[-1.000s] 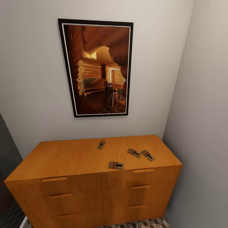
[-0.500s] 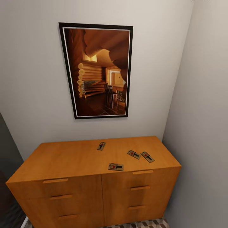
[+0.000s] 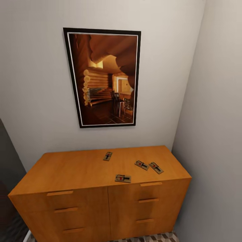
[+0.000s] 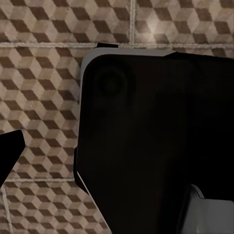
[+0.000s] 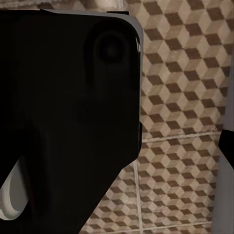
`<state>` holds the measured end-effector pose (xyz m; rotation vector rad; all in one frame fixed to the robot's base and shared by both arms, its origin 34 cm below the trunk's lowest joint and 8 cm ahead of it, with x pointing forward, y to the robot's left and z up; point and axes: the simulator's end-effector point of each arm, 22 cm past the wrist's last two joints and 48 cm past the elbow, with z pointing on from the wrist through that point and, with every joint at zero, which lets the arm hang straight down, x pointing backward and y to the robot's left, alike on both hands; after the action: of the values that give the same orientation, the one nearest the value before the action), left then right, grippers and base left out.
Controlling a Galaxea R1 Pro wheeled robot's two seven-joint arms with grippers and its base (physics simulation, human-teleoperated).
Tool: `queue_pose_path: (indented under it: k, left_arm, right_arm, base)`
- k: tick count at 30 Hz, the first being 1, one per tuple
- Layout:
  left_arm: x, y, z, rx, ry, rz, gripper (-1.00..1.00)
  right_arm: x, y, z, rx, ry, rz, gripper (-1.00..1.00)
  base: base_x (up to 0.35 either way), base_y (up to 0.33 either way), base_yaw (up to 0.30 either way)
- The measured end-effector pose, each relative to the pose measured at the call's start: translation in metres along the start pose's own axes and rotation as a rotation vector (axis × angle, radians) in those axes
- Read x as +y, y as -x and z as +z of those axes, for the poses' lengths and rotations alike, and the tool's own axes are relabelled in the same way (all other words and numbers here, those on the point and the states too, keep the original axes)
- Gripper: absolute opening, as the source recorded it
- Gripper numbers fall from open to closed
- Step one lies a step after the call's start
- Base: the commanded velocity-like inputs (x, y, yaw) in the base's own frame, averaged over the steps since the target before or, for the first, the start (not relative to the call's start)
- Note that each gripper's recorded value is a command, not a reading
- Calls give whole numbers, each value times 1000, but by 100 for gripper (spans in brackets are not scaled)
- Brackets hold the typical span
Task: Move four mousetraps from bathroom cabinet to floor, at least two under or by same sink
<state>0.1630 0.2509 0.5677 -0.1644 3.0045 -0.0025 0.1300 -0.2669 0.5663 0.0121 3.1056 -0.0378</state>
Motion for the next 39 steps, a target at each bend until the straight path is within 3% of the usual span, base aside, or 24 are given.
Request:
queue_pose_path:
  k: [22,39]
  left_arm:
    - [1,-3,-23,-1,2,-2,100]
    - [4,-7,-38,-1,12,-59,100]
  right_arm:
    - [7,0,-22,-14,8,6,100]
    - [1,-5,-37,-15,2,3,100]
  base:
    - [0,0,0]
    - [0,0,0]
